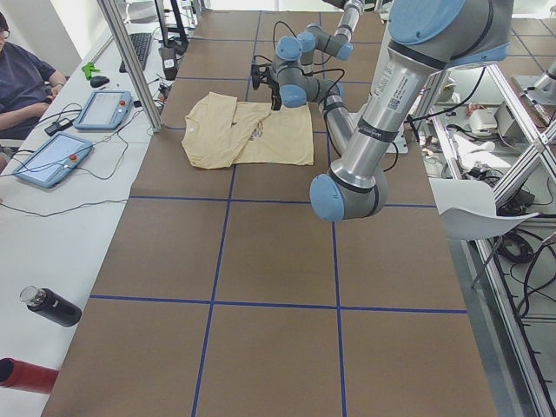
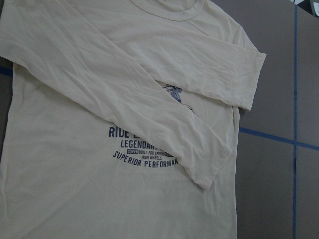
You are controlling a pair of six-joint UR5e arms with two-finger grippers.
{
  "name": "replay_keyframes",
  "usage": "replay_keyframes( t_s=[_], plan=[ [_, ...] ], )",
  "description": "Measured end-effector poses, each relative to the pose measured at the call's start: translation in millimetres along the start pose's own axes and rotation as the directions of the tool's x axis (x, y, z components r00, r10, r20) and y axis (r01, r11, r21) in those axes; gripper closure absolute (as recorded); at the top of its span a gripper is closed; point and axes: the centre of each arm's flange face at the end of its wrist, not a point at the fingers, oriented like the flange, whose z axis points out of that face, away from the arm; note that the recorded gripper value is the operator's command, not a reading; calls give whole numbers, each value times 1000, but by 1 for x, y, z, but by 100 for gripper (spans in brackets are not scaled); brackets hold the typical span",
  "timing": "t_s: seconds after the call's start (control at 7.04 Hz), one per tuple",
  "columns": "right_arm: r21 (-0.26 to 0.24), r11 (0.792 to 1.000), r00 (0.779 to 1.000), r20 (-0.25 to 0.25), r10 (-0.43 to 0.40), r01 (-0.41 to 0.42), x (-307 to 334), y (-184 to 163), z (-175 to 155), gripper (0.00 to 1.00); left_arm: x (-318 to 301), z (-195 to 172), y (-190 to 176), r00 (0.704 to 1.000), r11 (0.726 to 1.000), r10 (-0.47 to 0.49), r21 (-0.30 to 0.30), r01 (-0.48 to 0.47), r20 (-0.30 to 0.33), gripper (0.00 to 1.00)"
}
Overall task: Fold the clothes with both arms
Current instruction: 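Move both grippers to the hem corners nearest the robot and grasp them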
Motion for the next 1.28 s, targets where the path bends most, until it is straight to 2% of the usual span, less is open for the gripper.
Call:
replay_keyframes(
  t_s=[0.14,0.43,0.71,0.99,1.28],
  plan=[
    [-4,1000,1000,-4,2,-2,0,1,-2,100,0,0,0,1000,1000,0,0,0,0,1],
    [-3,1000,1000,9,0,0,-2,2,-11,100,-2,1,0,1000,1000,-1,0,1,3,1],
    [7,1000,999,47,-2,2,-6,2,-31,100,-22,12,3,999,1000,-13,-10,14,42,1],
    [12,998,995,74,63,-64,-10,0,-43,100,-52,35,25,991,998,-34,-50,41,129,2],
    [8,993,988,95,118,-119,-15,1,-50,100,-72,69,70,959,995,-41,-78,66,282,9]
  ],
)
